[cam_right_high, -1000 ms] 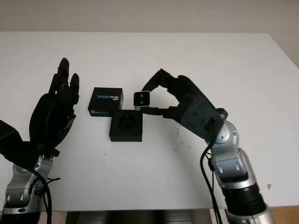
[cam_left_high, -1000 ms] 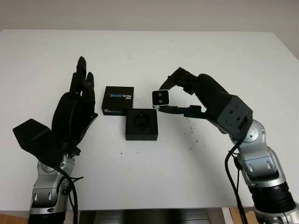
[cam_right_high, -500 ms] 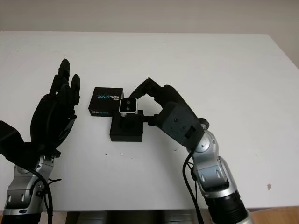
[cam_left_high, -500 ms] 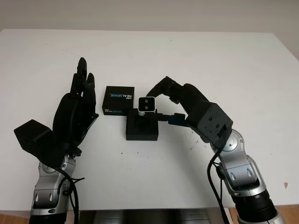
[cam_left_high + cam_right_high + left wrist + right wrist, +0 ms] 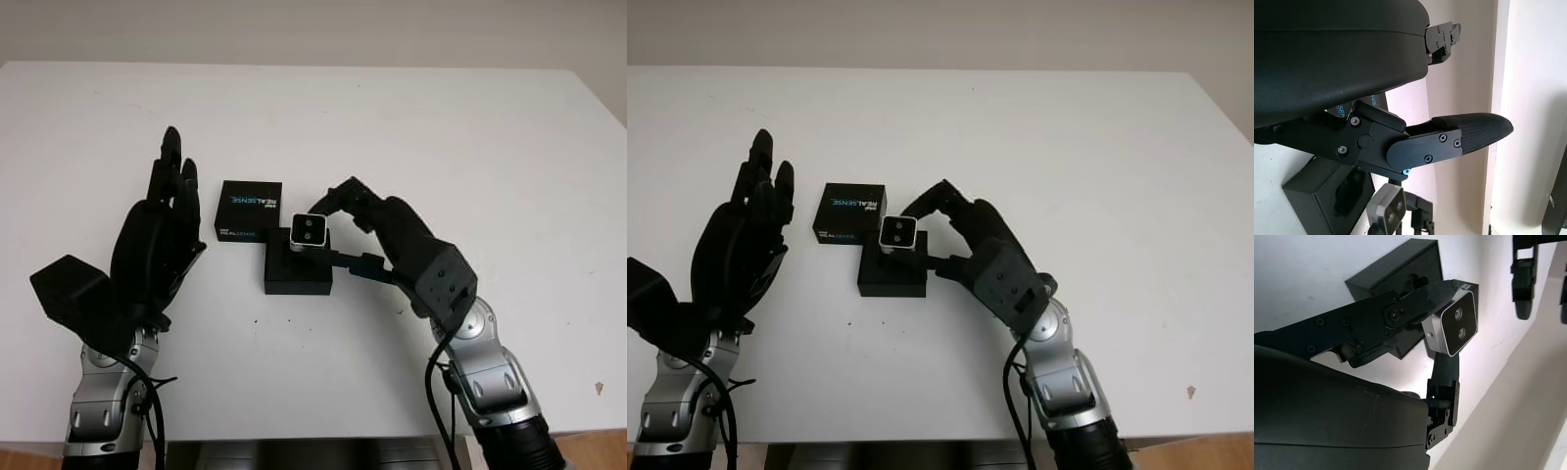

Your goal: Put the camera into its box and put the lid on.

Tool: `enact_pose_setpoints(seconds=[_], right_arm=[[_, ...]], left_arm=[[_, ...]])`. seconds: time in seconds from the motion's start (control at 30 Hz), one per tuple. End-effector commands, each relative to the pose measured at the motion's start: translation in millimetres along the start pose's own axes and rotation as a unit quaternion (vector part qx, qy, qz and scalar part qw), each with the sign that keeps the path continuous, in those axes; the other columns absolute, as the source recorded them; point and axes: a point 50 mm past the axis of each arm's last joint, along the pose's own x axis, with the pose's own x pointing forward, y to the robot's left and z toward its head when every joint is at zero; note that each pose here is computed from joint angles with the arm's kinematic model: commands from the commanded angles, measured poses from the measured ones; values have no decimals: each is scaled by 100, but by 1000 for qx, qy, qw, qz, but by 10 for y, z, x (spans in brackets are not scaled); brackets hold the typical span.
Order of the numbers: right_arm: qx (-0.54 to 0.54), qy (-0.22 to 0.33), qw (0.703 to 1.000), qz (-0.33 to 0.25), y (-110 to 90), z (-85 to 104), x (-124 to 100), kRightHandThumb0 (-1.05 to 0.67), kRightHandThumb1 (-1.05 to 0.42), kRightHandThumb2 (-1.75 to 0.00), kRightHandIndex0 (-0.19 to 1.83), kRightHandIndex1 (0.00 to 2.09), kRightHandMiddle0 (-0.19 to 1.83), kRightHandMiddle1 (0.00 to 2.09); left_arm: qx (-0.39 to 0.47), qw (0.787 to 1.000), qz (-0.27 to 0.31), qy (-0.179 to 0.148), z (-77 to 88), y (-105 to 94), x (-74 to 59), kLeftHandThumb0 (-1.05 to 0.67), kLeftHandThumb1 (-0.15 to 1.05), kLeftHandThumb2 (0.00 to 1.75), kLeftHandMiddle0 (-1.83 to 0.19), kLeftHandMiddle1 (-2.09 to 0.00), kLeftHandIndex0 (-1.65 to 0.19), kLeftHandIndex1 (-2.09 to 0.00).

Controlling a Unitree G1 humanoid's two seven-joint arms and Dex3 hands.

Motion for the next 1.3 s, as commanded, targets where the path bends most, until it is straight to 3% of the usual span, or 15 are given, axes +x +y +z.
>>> enact_pose_setpoints(seconds=[0.0,0.5,1.27], right_arm=[[9,-6,1000,-9,-8,-3,-2,-44,-105,-7,19,2,22,167],[2,-4,1000,-8,-3,-60,116,-46,-104,-6,18,4,29,169],[12,-7,999,44,-15,-79,271,-50,-103,-5,19,5,31,170]], left_arm=[[5,1000,0,-7,29,-1,-7,-82,105,64,19,0,19,0],[3,1000,-4,-6,28,-9,-7,-82,105,63,19,0,19,0],[3,1000,-2,-5,11,-1,-21,-82,105,64,19,0,19,0]])
